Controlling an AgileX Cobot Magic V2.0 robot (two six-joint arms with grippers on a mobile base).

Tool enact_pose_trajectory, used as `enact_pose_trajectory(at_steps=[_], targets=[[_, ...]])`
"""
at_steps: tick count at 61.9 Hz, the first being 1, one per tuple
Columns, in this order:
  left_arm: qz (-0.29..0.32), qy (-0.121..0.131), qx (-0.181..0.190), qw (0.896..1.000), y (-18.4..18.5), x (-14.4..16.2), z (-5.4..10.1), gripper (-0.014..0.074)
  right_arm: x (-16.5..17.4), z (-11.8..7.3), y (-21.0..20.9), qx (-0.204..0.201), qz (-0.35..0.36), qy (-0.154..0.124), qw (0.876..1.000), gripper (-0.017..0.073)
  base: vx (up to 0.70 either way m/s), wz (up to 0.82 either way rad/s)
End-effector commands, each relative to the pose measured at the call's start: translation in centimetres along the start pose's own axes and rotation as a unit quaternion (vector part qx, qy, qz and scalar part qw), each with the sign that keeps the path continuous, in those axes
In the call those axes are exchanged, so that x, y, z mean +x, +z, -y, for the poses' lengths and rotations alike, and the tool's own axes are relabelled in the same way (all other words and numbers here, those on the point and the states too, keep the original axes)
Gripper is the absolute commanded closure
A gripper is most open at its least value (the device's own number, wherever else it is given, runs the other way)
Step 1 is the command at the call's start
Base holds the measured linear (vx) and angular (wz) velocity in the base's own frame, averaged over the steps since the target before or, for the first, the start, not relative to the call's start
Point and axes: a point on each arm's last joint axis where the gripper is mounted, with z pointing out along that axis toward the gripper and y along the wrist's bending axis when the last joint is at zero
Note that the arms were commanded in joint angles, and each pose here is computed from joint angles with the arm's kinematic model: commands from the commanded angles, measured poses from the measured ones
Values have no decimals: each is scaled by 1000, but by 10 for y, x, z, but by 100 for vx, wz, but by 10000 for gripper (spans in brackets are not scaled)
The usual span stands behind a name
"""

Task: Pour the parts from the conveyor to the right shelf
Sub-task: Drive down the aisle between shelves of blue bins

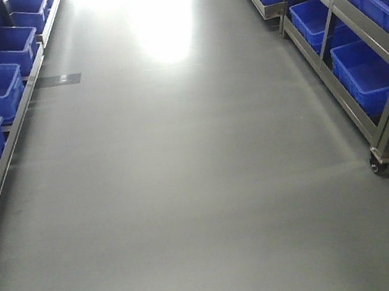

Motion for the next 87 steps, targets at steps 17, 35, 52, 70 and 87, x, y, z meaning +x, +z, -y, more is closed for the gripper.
enact_pose_trajectory(at_steps=[17,35,52,70,87], targets=[[28,-5,2,1000,0,3,0,600,-15,0,-1,1,44,-6,999,565,61,-7],[28,-5,2,1000,0,3,0,600,-15,0,-1,1,44,-6,999,565,66,5],[28,-5,2,1000,0,3,0,600,-15,0,-1,1,44,-6,999,565,68,6],[28,-5,2,1000,0,3,0,600,-14,0,-1,1,42,-6,999,565,70,-4],[28,-5,2,1000,0,3,0,600,-14,0,-1,1,42,-6,999,565,71,-8]])
